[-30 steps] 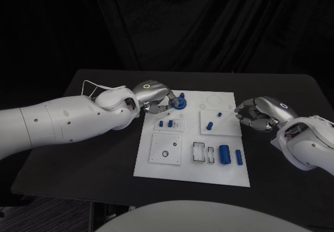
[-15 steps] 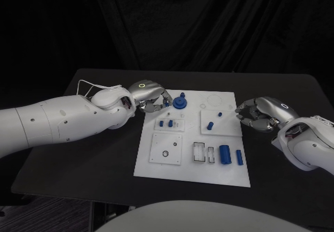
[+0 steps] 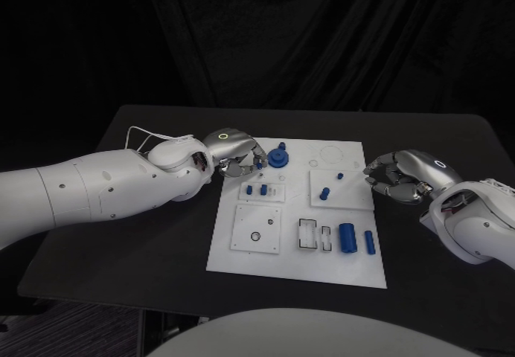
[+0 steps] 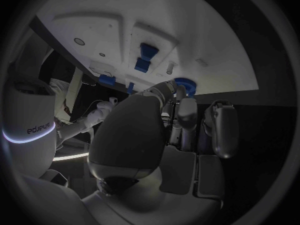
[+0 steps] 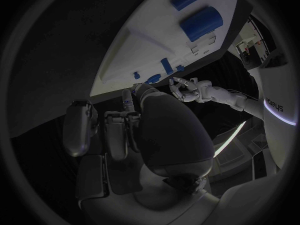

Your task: Assemble the parts on the task board

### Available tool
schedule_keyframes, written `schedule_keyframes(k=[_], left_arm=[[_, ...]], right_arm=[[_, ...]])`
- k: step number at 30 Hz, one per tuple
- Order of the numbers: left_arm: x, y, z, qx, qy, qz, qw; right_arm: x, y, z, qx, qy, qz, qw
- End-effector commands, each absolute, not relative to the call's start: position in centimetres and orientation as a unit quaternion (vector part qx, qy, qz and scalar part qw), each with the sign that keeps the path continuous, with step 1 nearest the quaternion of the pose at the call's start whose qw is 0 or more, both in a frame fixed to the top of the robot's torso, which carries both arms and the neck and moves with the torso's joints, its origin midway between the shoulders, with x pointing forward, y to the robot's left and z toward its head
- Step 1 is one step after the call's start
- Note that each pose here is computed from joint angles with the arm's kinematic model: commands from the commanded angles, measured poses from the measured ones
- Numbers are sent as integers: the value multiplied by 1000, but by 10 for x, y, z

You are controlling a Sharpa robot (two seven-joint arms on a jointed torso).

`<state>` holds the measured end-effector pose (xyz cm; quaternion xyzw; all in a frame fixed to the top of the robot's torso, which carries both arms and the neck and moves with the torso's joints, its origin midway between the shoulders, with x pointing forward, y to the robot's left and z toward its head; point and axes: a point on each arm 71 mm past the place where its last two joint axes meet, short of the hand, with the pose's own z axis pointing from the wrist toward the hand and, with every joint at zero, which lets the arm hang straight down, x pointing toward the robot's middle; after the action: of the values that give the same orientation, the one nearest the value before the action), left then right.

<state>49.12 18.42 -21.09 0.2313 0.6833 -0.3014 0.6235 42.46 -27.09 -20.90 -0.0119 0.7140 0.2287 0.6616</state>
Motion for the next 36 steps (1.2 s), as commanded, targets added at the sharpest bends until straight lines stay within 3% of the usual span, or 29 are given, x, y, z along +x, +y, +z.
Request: schedule_keyframes(k=[1,36], left_arm=[[490,183,-214,232,693,-300,613],[489,175,-223,235,715,-295,588]], right_arm=[[424,-271,-210,-12,717,226,660],[425,-270,-211,-13,721,225,656]])
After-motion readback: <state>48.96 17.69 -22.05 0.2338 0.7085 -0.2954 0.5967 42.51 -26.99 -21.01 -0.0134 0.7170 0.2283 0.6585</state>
